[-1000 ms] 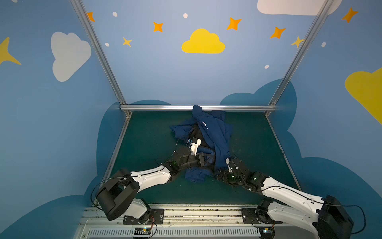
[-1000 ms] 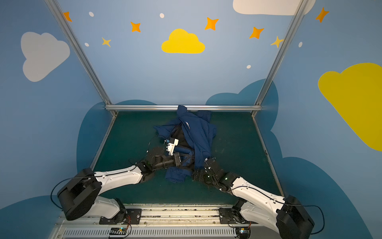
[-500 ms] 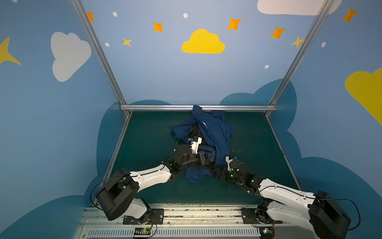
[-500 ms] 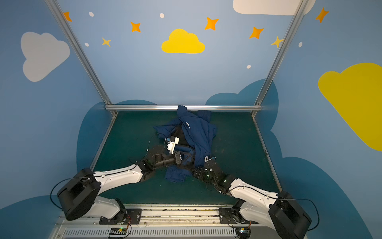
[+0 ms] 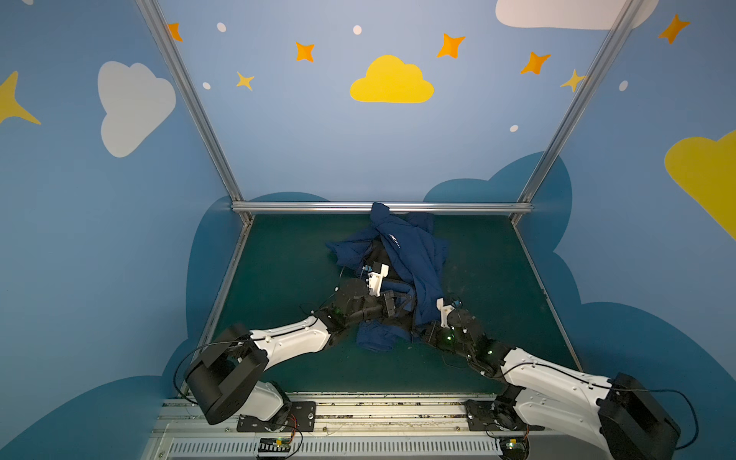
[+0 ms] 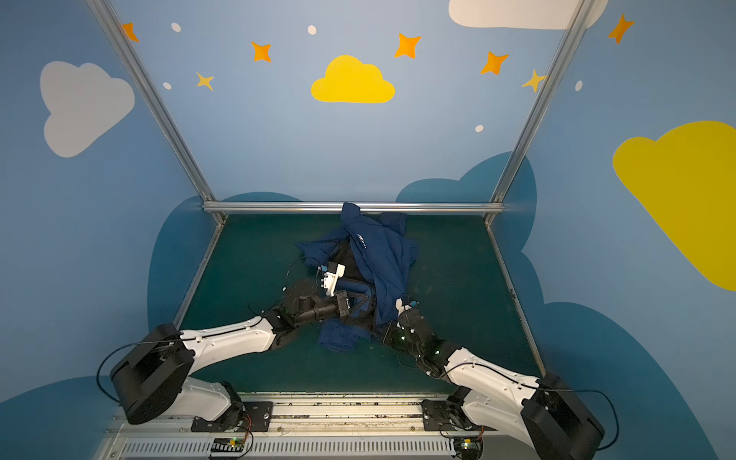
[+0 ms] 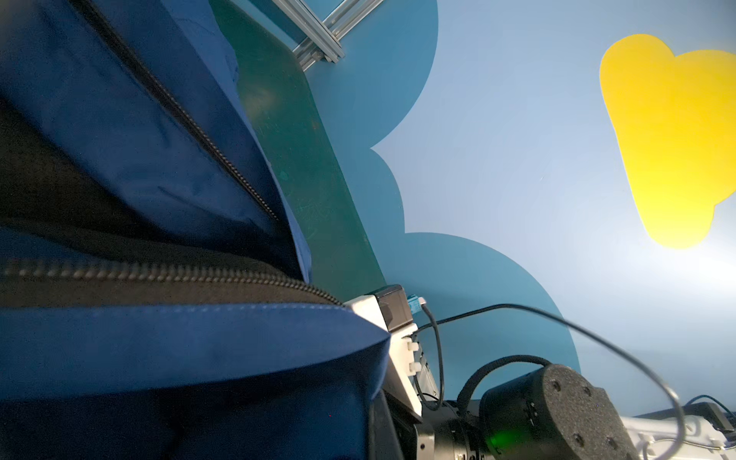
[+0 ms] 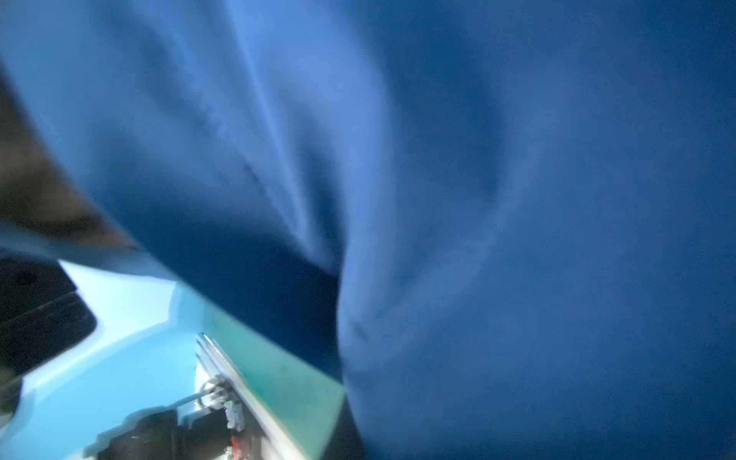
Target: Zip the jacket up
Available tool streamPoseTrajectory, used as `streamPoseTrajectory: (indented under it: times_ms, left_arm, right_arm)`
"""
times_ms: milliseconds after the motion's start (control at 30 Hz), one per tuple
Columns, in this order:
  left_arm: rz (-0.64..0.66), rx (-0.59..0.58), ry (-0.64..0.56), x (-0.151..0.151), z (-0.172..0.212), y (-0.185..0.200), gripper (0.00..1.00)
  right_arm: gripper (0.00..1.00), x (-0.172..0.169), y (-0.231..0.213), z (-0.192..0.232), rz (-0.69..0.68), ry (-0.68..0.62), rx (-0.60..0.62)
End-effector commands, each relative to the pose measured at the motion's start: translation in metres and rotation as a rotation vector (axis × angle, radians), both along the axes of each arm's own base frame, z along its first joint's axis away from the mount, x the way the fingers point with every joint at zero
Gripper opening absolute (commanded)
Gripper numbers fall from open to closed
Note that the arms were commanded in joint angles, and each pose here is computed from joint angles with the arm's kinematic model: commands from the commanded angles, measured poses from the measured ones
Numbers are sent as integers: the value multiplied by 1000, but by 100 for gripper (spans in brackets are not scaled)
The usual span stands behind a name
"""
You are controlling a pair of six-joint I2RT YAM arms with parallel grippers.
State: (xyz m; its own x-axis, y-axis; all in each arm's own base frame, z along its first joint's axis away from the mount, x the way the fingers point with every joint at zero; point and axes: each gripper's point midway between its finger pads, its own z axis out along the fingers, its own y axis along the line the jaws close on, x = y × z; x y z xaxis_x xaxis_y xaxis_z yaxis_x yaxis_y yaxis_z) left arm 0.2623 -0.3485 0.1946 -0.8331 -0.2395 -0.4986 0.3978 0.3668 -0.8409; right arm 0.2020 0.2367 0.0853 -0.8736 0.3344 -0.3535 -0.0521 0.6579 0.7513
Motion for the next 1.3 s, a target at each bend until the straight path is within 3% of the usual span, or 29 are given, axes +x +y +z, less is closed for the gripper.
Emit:
streamPoseTrajectory:
  times_ms: [0, 267, 400, 600, 767, 1000, 1267]
  left_arm:
    - [16, -30, -41, 1, 18, 4, 3]
    - [125, -182, -207, 17, 77, 39, 3]
    - [141, -251, -401, 13, 120, 46, 3]
    - [201, -378, -657, 8, 168, 60, 3]
    - [184, -463, -753, -1, 188, 61, 3]
    - [172, -447, -864, -16, 200, 64, 3]
    - [172, -463, -869, -22, 207, 70, 3]
  right_arm:
    - [0, 1, 7, 18, 43, -71, 63]
    - [0, 10, -1, 115, 58, -443, 262]
    - [0, 8, -4, 161, 84, -677, 321]
    - [0, 3, 10, 217, 197, -865, 379]
    - [0, 2, 23, 257, 281, -927, 457]
    - [0, -1, 30, 289, 348, -978, 511]
    - [0, 2, 39, 301, 439, -927, 555]
